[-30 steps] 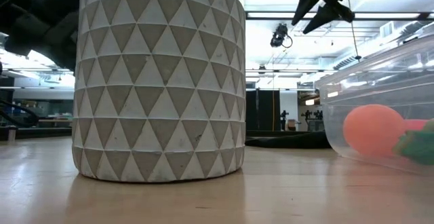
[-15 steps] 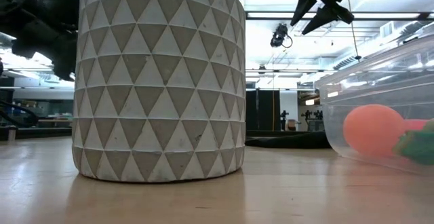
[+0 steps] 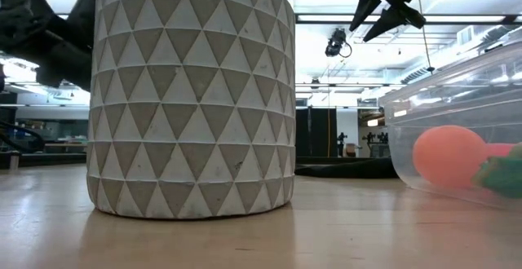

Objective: Pick and placing Produce into tupperware
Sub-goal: Put the blackberry into the transparent bin

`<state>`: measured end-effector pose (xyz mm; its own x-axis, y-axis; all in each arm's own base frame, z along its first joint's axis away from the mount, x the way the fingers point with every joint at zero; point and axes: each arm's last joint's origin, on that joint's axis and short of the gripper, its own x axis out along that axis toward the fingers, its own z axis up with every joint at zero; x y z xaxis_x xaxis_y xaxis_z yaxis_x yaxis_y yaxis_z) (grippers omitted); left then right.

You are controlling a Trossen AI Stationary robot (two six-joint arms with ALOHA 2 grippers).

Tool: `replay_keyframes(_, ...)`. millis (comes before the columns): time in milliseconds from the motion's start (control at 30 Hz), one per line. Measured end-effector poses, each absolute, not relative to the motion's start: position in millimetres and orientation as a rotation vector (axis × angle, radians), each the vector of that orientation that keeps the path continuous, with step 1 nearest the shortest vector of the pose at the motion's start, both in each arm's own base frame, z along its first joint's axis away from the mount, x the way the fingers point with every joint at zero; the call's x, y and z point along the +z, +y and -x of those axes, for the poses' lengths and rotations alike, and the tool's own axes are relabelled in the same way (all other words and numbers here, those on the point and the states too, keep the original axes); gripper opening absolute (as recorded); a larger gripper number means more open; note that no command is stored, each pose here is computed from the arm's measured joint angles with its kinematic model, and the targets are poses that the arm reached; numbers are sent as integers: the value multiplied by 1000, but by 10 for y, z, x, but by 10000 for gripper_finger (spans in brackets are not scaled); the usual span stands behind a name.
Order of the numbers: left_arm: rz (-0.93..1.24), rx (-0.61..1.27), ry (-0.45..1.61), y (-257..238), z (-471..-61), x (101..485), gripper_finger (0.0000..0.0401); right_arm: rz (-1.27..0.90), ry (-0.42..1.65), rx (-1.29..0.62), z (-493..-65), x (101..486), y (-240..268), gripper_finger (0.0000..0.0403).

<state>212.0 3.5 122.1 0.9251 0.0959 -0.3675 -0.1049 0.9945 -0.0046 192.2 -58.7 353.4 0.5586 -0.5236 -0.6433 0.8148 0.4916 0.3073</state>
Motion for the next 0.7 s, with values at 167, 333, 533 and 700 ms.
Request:
replay_keyframes(167,1,76,390,29,-2267,1175,187,-632,515,-853,-1922,3533,-587,205)
replay_keyframes(333,5,53,401,21,-2427,1161,202,-633,514,-853,-1921,3534,-587,205)
replay_keyframes(533,5,27,477,14,-2498,999,209,-635,516,-849,-1922,3534,-586,205)
replay_keyframes(700,23,-6,509,3,-2504,908,205,-628,521,-843,-1923,3534,-585,205)
